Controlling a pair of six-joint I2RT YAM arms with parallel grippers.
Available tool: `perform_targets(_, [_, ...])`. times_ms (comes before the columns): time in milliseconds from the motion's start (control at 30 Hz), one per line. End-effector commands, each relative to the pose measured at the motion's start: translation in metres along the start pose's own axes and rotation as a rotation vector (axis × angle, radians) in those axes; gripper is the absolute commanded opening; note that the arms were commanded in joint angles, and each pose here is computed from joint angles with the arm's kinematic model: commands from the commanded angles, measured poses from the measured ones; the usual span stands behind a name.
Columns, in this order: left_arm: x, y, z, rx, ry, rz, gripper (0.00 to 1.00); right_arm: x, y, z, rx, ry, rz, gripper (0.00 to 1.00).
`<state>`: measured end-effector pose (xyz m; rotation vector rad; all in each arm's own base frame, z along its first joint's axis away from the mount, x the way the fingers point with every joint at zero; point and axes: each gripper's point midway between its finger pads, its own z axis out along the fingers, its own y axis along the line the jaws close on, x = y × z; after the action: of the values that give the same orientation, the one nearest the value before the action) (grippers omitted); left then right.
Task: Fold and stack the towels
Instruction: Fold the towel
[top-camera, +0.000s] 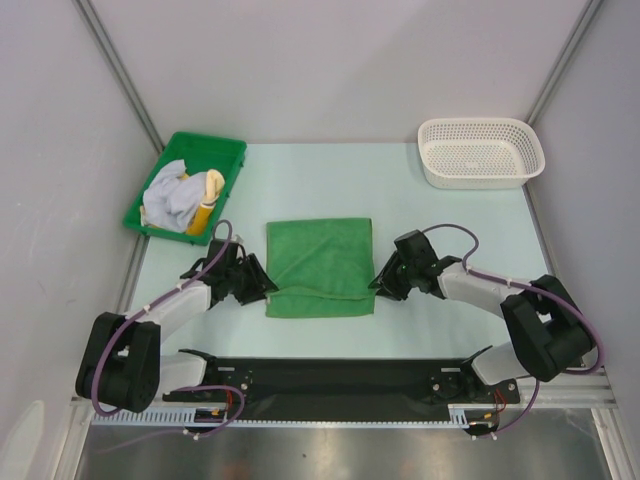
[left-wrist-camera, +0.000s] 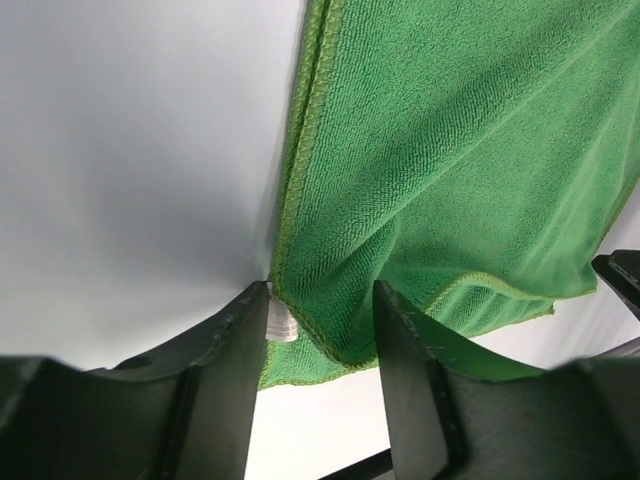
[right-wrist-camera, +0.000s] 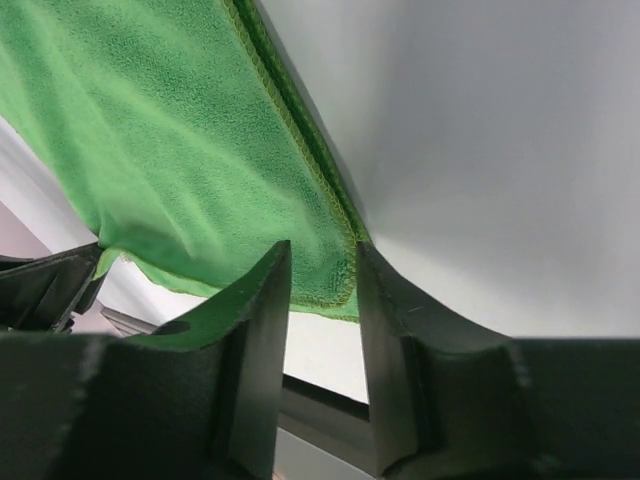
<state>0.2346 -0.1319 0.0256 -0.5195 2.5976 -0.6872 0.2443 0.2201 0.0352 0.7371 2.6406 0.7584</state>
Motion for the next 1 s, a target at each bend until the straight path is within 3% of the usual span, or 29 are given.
perform_targets(0, [-0.003,-0.001,-0.001,-0.009,-0.018,0.014,0.50,-0.002,0.004,0.001,-0.010,-0.019,0.016,0.36])
perform_targets(167, [-0.009,0.004,-0.008,-0.049,-0.048,0.037,0.41,-0.001,-0.005,-0.001,0.009,-0.027,-0.002,0.27])
perform_targets(567, [-0.010,0.004,-0.017,-0.055,-0.066,0.058,0.41,0.012,-0.011,-0.006,0.031,-0.039,-0.043,0.42])
perform_targets(800, [-0.006,0.004,-0.014,-0.043,-0.055,0.053,0.38,0.015,-0.005,-0.002,0.008,-0.049,-0.035,0.37])
perform_targets(967, [-0.006,0.004,-0.013,-0.041,-0.057,0.053,0.23,0.013,-0.002,-0.003,0.008,-0.069,-0.042,0.25])
